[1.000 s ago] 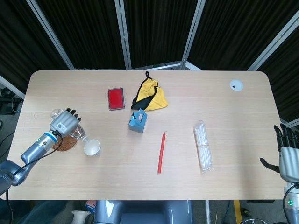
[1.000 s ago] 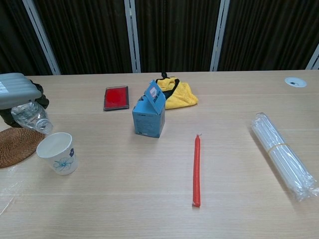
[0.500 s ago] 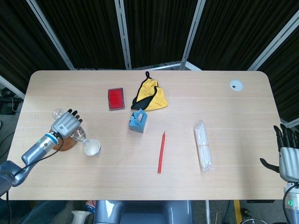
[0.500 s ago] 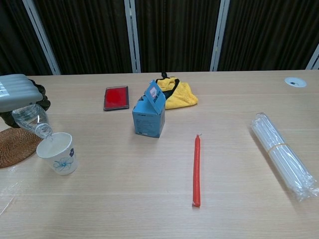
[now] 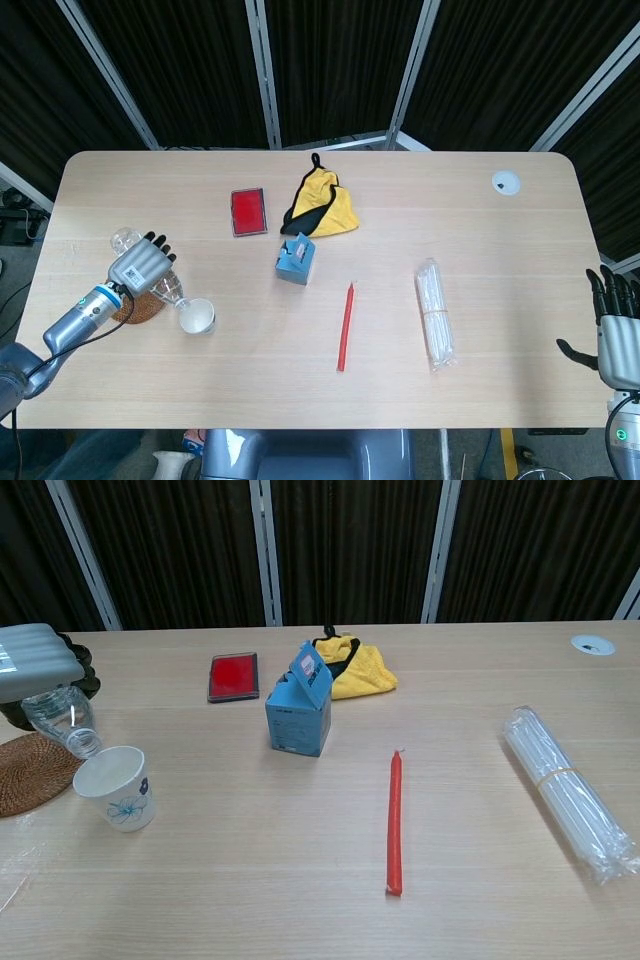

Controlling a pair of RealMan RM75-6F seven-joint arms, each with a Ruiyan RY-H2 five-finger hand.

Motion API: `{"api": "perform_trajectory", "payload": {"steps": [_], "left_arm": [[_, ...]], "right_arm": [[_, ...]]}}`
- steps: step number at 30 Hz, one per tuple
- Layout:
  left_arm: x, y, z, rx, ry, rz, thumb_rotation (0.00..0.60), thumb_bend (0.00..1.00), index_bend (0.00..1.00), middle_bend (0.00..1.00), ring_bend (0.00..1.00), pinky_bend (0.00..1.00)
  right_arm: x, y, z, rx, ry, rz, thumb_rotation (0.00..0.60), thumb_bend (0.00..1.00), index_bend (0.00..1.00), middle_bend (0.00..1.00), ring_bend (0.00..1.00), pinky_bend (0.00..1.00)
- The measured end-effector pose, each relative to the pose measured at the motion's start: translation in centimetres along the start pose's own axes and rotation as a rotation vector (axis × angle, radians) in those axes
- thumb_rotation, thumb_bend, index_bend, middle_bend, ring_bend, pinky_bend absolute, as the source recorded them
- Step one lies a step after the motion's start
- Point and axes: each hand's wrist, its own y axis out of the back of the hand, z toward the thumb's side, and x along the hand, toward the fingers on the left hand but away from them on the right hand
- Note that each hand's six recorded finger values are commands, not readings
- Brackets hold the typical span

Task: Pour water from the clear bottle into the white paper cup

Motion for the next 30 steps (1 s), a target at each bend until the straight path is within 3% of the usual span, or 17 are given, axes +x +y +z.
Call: {"api": "perform_trajectory", "payload": {"steps": [21,30], "left_arm": [[-0.18,0.37,-0.66,0.004,0.009,0.033,0.6,0.52,0.63,0.49,0.28,0.37],[-0.38,0.27,-0.79,-0.097,0.024,0.036,0.6,0.52,0.63,0.49,0.28,0.37]], "right_arm": [[0.02,-0.05,-0.04,0.002,-0.003,0.002,0.6,0.0,0.0,0.0,0.0,0.0],[-0.01,-0.11,-0.1,0.004,-0.006,0.005,0.6,0.0,0.0,0.0,0.0,0.0]]}}
